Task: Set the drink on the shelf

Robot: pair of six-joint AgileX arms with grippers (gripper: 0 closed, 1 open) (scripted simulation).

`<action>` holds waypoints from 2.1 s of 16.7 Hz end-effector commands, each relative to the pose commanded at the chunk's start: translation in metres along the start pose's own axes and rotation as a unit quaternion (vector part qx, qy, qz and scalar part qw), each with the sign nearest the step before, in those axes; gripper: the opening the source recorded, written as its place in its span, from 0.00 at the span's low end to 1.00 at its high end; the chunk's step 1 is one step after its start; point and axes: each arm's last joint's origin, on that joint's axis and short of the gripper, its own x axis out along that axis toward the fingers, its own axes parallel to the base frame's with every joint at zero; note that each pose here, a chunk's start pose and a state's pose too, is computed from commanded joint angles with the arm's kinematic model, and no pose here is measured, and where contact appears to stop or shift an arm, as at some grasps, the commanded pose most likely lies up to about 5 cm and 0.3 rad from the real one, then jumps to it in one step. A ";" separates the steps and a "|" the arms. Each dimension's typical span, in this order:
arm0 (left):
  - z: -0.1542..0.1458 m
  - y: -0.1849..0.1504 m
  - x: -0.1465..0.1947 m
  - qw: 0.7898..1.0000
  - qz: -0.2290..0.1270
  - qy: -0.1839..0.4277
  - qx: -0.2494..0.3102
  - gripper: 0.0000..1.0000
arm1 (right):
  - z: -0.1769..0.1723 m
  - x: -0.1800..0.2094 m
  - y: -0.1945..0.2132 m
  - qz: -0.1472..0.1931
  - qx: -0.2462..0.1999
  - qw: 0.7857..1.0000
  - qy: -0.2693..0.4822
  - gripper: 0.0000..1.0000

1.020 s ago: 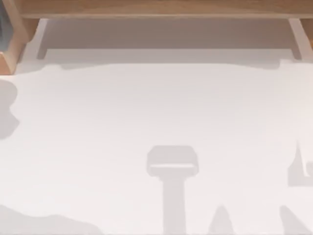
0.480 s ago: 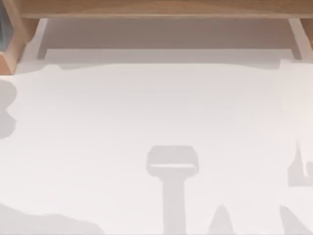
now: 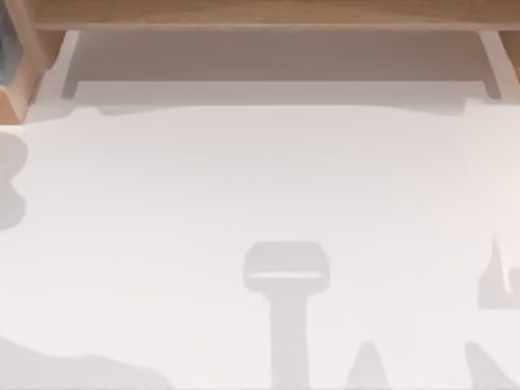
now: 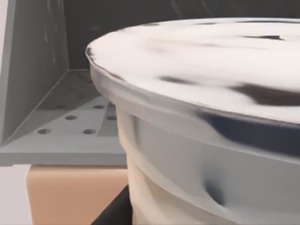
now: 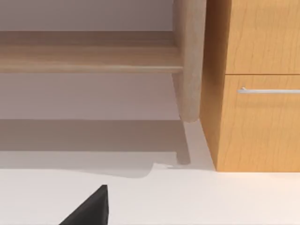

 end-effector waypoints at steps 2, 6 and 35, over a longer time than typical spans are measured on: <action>0.000 0.000 0.000 1.000 0.000 0.000 0.000 0.00 | 0.000 0.000 0.000 0.000 0.000 1.000 0.000 1.00; 0.000 0.000 0.000 1.000 0.000 0.000 0.000 0.00 | 0.000 0.000 0.000 0.000 0.000 1.000 0.000 1.00; 0.047 -0.271 0.017 0.962 -0.254 0.087 -0.056 0.00 | 0.000 0.000 0.000 0.000 0.000 1.000 0.000 1.00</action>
